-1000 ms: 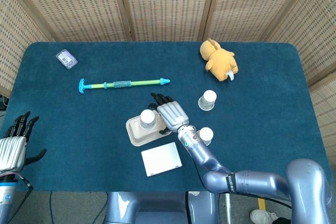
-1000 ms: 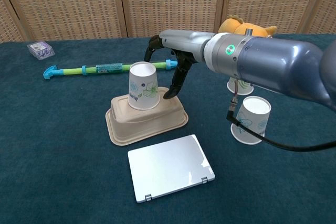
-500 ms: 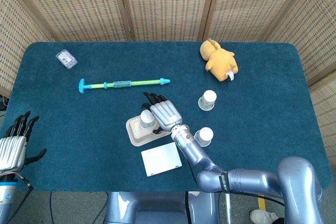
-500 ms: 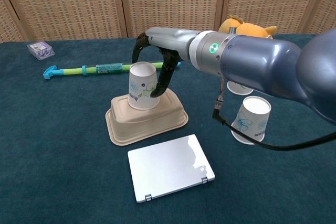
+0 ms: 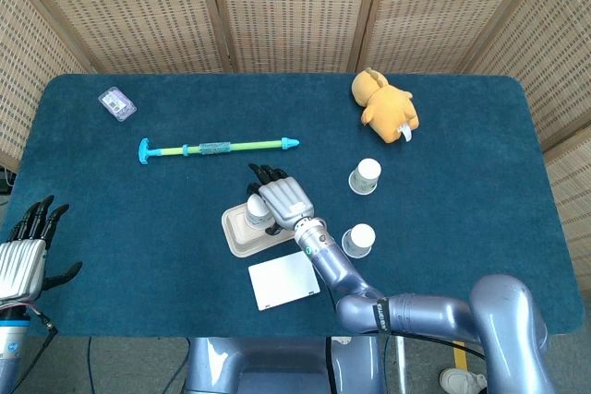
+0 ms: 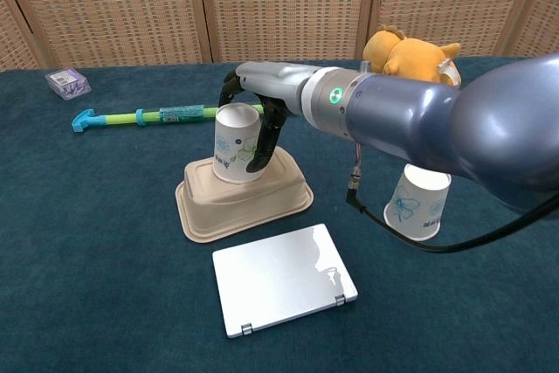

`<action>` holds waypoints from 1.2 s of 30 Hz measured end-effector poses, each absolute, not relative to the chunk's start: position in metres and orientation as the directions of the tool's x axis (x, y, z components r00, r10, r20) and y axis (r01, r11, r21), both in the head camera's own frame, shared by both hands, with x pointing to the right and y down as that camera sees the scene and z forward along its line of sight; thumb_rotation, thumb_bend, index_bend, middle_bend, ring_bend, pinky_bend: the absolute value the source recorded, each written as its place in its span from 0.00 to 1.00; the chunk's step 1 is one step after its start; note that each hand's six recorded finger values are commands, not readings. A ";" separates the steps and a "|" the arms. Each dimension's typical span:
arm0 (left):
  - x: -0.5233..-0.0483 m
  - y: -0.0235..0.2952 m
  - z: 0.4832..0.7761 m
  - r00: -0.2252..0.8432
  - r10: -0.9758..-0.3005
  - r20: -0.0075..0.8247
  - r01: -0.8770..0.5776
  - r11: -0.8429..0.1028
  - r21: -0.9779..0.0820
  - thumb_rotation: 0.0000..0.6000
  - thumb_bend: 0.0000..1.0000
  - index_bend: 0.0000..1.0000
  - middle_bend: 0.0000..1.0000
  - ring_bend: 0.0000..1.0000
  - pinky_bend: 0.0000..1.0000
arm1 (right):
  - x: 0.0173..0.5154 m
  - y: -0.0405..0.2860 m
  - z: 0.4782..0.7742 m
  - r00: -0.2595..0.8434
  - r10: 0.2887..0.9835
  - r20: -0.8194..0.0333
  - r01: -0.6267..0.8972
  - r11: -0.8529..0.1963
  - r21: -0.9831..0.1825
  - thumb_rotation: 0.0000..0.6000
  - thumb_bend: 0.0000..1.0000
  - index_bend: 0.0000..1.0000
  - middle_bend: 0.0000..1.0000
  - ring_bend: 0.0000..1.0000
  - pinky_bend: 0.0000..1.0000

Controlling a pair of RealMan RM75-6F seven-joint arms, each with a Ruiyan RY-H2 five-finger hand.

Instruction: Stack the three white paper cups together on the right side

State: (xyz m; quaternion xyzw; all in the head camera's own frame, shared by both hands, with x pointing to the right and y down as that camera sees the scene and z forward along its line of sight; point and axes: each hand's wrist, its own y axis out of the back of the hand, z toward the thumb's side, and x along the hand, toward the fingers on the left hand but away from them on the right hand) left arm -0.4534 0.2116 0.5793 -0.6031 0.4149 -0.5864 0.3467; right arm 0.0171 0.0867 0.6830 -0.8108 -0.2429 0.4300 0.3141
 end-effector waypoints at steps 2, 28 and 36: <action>-0.454 0.211 0.580 -0.032 -0.906 0.421 -0.093 -0.417 -0.904 1.00 0.23 0.12 0.00 0.00 0.16 | 0.016 0.088 0.687 0.509 0.659 -0.553 0.118 -0.690 -0.714 1.00 0.22 0.39 0.03 0.00 0.19; -0.452 0.211 0.580 -0.028 -0.905 0.424 -0.092 -0.420 -0.903 1.00 0.23 0.12 0.00 0.00 0.16 | 0.046 0.062 0.660 0.459 0.729 -0.507 0.084 -0.604 -0.793 1.00 0.24 0.48 0.06 0.00 0.20; -0.451 0.212 0.579 -0.024 -0.908 0.418 -0.084 -0.415 -0.906 1.00 0.23 0.12 0.00 0.00 0.16 | 0.109 0.039 0.654 0.345 0.791 -0.504 0.078 -0.560 -0.825 1.00 0.24 0.49 0.06 0.00 0.20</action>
